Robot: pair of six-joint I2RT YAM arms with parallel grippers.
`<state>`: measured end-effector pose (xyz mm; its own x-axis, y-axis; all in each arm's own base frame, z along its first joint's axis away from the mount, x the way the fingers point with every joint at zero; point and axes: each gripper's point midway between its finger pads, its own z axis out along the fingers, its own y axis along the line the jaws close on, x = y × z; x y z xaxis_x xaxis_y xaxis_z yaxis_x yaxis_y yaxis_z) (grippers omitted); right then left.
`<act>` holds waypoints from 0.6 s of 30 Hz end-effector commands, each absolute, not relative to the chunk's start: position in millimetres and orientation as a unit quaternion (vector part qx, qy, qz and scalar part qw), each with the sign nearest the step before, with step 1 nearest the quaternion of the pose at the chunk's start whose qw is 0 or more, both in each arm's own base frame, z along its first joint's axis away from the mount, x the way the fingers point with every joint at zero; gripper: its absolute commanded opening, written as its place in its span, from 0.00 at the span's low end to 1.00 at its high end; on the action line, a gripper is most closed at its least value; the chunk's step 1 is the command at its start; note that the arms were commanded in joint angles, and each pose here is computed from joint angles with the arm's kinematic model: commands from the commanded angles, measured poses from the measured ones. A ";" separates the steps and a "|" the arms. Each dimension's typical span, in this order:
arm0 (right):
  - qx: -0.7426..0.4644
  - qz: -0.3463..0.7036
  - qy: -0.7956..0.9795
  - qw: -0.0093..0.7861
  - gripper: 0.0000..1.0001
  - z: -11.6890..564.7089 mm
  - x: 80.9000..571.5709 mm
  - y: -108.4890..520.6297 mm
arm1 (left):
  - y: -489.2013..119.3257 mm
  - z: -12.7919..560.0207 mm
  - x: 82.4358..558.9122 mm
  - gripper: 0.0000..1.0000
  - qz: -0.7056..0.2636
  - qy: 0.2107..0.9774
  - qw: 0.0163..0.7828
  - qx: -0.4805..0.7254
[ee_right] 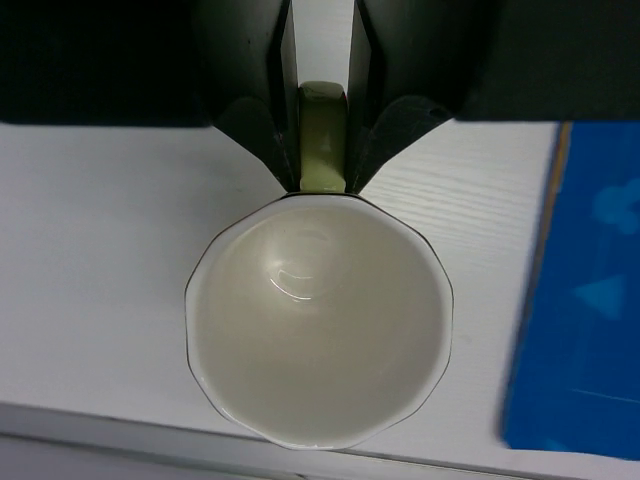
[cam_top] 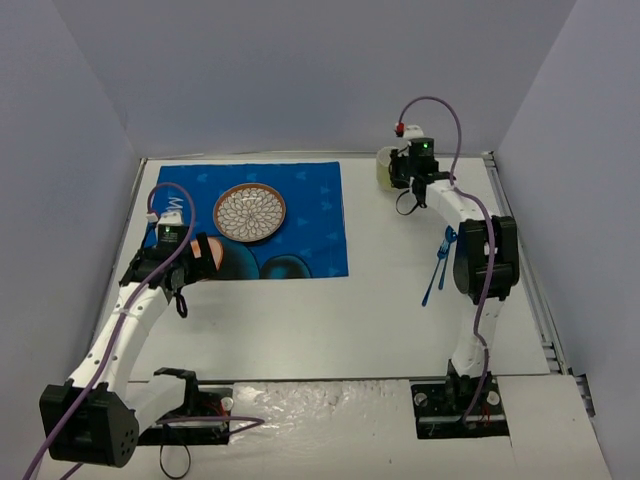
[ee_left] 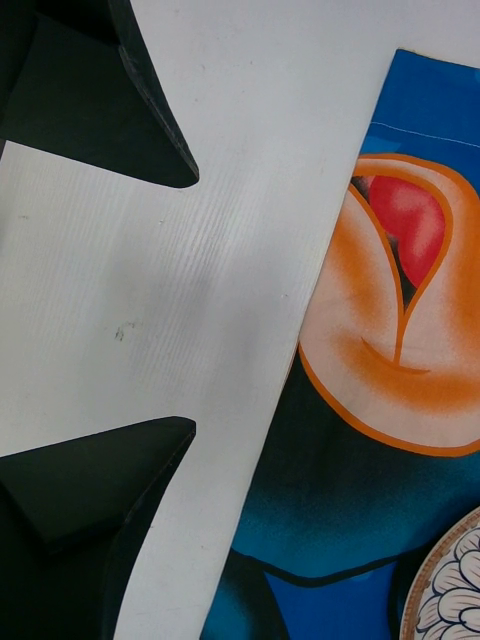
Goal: Set the dinner table for one person
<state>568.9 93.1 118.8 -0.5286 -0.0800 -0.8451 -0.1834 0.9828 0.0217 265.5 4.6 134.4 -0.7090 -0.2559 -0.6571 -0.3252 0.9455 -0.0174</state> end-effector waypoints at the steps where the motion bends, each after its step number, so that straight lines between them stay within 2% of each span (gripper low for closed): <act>1: -0.163 0.136 0.750 0.627 0.00 263.6 586.9 178.7 | 2.7 157.3 275.2 0.97 0.034 0.909 0.386 -0.152; 9: -0.226 0.180 0.716 0.635 0.00 264.0 600.8 255.6 | -6.4 165.1 273.2 0.97 0.003 0.899 0.416 -0.138; 18: -0.238 0.178 0.710 0.638 0.00 249.2 621.1 284.9 | -3.5 169.0 273.4 0.97 0.010 0.895 0.424 -0.138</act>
<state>599.9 271.6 155.7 -0.3178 -0.1820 -0.9305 -0.5626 0.8261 0.0305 262.7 -5.1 153.0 -0.6578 -0.2446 -0.7124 -0.2644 0.9606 -0.0857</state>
